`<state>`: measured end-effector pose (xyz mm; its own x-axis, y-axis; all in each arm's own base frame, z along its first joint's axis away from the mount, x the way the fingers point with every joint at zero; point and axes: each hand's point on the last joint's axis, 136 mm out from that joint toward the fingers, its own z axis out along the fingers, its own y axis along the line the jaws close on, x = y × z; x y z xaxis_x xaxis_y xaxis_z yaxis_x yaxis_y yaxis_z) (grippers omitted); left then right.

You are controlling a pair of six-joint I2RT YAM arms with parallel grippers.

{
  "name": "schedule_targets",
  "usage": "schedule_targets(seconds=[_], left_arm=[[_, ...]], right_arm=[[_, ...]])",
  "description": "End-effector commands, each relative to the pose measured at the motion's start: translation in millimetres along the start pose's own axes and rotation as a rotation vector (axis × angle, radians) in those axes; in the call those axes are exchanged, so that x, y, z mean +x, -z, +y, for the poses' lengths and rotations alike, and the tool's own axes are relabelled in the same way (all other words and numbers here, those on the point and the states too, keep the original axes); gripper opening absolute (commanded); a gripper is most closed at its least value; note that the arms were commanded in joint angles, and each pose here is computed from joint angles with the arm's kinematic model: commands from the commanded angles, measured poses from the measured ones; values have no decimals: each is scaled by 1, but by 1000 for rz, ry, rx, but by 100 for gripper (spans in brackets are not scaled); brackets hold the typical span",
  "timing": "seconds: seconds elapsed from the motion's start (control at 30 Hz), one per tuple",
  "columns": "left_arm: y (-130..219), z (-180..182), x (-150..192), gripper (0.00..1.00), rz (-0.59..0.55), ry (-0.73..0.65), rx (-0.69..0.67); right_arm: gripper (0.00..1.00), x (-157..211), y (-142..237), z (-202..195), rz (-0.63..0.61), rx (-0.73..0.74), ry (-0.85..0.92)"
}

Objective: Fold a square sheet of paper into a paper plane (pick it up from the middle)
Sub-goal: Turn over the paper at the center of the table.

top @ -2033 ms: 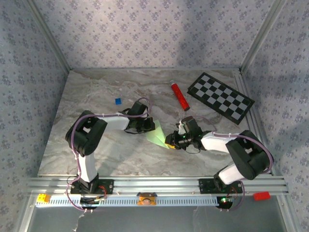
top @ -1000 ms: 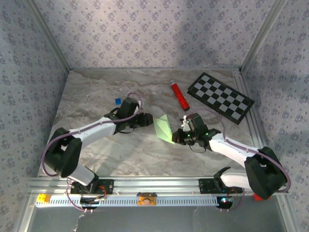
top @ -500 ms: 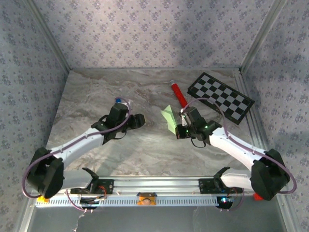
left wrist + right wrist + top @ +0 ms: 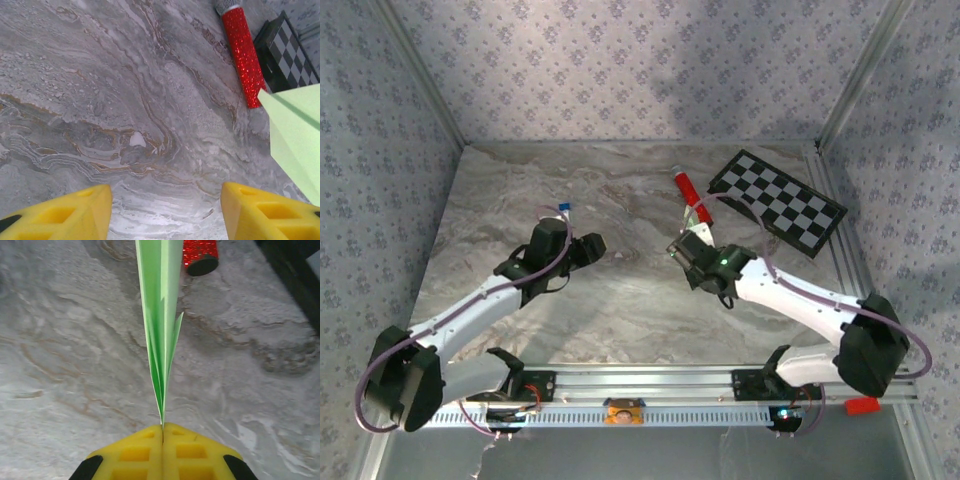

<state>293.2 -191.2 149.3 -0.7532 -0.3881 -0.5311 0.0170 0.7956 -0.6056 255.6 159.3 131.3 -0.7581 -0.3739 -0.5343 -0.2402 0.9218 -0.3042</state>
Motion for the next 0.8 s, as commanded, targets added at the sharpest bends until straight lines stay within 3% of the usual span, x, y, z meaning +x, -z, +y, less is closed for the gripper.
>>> schedule_targets(seconds=[0.0, 0.3, 0.57, 0.7, 0.77], left_arm=[[8, 7, -8, 59, -43, 27, -29], [25, 26, -16, 59, -120, 55, -94], [35, 36, -16, 60, -155, 80, -112], [36, 37, -15, 60, -145, 80, -116], [35, 39, -14, 60, -142, 88, -120]], right_arm=[[2, 0, 4, -7, 0, 141, 114], [4, 34, -13, 81, 142, -34, 320], [11, 46, -16, 158, 171, -236, 410], [27, 46, -7, 181, 173, -385, 392], [28, 47, -5, 184, 178, -423, 376]])
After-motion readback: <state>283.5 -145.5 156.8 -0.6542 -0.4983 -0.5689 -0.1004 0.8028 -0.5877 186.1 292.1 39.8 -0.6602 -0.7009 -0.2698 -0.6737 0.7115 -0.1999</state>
